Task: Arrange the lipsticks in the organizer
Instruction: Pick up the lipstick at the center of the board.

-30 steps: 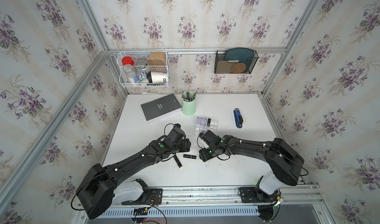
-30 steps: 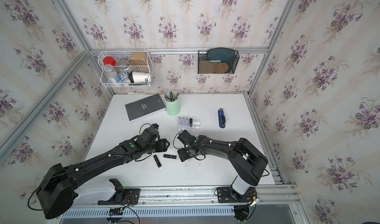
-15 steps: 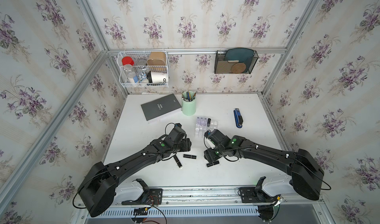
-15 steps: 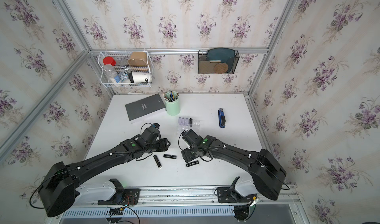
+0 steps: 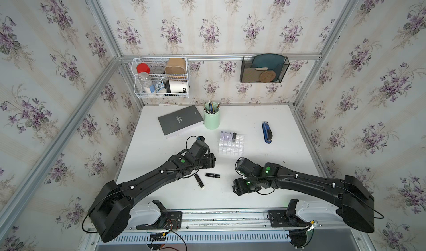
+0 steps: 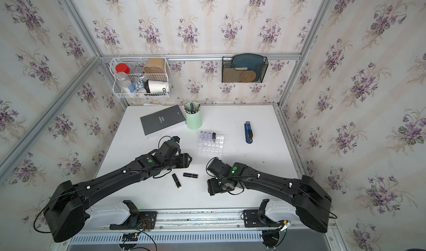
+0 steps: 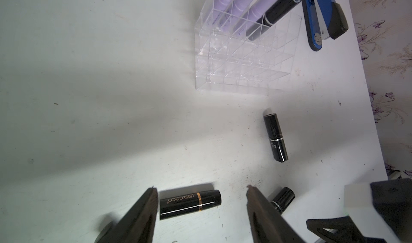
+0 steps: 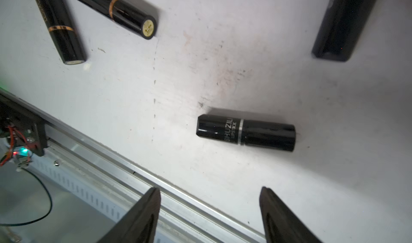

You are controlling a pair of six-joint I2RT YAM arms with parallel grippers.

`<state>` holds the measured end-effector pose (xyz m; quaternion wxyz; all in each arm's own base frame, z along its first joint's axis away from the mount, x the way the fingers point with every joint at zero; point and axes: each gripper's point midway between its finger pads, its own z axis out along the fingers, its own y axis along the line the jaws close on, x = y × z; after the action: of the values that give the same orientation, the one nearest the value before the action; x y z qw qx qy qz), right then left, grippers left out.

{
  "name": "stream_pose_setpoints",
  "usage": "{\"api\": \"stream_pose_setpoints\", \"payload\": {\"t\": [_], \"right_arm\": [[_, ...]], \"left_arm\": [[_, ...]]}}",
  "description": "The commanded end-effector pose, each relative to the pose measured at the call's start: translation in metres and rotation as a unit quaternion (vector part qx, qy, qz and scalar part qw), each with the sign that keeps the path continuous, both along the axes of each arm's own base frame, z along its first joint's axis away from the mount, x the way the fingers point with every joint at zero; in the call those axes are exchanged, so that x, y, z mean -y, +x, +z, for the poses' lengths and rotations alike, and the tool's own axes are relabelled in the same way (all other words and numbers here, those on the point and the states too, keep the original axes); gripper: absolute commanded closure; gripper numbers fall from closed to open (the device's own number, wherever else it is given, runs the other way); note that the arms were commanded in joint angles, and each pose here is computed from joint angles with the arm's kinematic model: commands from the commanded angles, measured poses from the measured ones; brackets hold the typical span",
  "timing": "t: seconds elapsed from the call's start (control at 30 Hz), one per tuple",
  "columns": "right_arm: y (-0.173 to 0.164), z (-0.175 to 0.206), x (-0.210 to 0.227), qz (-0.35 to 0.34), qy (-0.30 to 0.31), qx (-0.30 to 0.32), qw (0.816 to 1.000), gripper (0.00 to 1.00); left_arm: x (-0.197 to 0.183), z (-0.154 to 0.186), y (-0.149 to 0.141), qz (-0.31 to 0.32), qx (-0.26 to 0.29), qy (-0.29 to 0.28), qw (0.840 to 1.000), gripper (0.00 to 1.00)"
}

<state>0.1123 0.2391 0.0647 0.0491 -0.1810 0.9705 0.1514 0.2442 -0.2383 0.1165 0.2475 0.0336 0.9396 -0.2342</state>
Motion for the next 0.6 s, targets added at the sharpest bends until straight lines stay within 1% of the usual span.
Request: {"api": "stream_pose_setpoints", "payload": {"t": [0.0, 0.07, 0.13, 0.17, 0.23, 0.33, 0.37, 0.5, 0.57], "right_arm": [[0.005, -0.002, 0.017, 0.083, -0.085, 0.040, 0.992, 0.24], [0.003, -0.008, 0.024, 0.095, -0.111, 0.031, 0.989, 0.24], [0.002, -0.016, 0.038, 0.087, -0.152, 0.023, 0.984, 0.28], [0.002, -0.017, 0.041, 0.082, -0.161, 0.023, 0.983, 0.30], [0.005, -0.013, 0.045, 0.075, -0.169, 0.038, 0.982, 0.32], [0.011, -0.010, 0.047, 0.086, -0.186, 0.056, 0.977, 0.30], [0.011, -0.012, 0.043, 0.097, -0.186, 0.055, 0.976, 0.29], [0.018, -0.026, 0.038, 0.126, -0.219, 0.055, 0.966, 0.28], [0.018, -0.031, 0.032, 0.137, -0.208, 0.049, 0.967, 0.27]], "left_arm": [[-0.002, 0.004, -0.001, -0.002, 0.010, -0.002, 1.000, 0.33], [-0.009, 0.005, -0.002, 0.006, 0.016, 0.005, 1.000, 0.33], [-0.014, 0.008, -0.002, 0.013, 0.026, 0.008, 1.000, 0.33], [-0.016, 0.009, -0.001, 0.015, 0.031, 0.009, 0.999, 0.33], [-0.019, 0.011, -0.001, 0.014, 0.039, 0.012, 0.999, 0.33], [-0.018, 0.012, -0.001, 0.009, 0.043, 0.013, 0.999, 0.33], [-0.017, 0.011, -0.001, 0.008, 0.042, 0.013, 0.999, 0.33], [-0.016, 0.012, -0.003, 0.004, 0.035, 0.009, 0.999, 0.33], [-0.017, 0.014, -0.004, 0.004, 0.037, 0.009, 0.999, 0.33]]}}
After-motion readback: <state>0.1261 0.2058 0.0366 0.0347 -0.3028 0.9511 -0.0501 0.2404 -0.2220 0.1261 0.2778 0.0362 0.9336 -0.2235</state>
